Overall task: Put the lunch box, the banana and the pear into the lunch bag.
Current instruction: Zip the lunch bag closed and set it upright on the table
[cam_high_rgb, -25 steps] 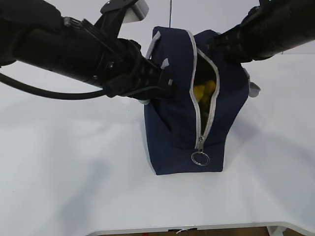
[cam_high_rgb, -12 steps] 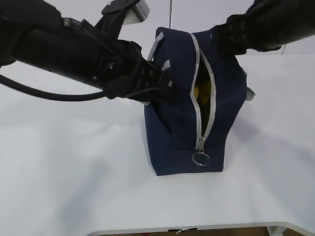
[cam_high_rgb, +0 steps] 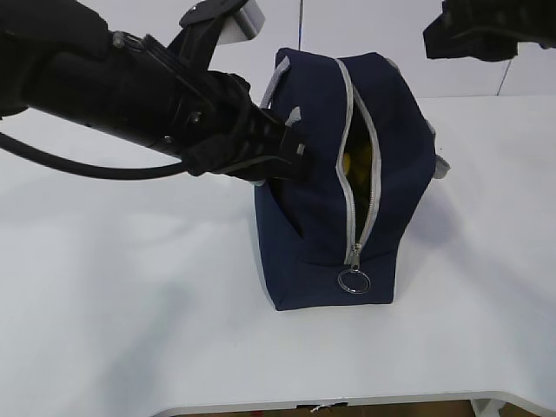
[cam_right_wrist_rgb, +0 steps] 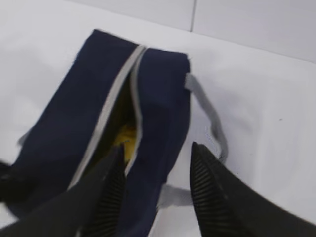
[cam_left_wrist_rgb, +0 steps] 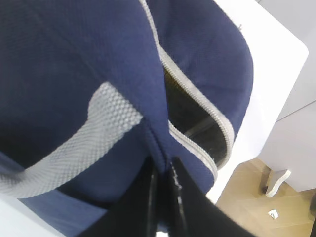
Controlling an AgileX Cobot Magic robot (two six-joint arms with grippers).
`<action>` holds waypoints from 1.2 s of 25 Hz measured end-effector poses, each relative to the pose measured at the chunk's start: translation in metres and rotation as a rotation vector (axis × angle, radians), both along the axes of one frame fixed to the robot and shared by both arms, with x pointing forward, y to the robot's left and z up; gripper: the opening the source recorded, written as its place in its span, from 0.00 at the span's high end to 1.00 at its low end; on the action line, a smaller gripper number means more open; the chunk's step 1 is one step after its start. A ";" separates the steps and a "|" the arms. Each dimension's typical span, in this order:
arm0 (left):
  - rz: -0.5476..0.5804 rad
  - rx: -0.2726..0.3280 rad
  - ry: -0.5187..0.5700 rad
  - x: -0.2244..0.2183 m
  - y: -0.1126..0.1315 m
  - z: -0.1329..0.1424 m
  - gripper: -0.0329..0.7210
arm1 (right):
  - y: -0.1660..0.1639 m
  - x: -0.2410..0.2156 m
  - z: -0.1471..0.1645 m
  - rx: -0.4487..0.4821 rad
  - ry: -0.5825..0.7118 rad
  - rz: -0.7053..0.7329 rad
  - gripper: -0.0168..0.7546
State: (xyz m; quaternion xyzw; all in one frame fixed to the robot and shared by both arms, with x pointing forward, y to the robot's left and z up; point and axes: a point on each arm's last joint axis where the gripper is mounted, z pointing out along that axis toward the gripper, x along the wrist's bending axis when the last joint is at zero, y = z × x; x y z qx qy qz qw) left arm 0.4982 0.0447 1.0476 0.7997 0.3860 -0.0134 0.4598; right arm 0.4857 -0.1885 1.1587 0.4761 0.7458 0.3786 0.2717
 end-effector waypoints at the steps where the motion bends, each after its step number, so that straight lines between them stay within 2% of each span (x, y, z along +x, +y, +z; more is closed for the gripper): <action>1: 0.000 0.000 0.000 0.000 0.000 0.000 0.98 | 0.001 -0.004 0.001 -0.003 0.006 0.029 0.50; 8: 0.000 0.000 0.000 0.000 0.000 0.000 0.98 | 0.004 -0.032 -0.005 0.024 0.034 0.207 0.50; 18: -0.001 0.001 -0.001 0.000 0.000 0.000 0.98 | -0.013 -0.087 -0.050 -0.017 0.021 0.338 0.50; 30: -0.002 0.003 -0.002 0.000 0.000 0.000 0.98 | -0.012 -0.125 -0.110 -0.050 -0.009 0.631 0.50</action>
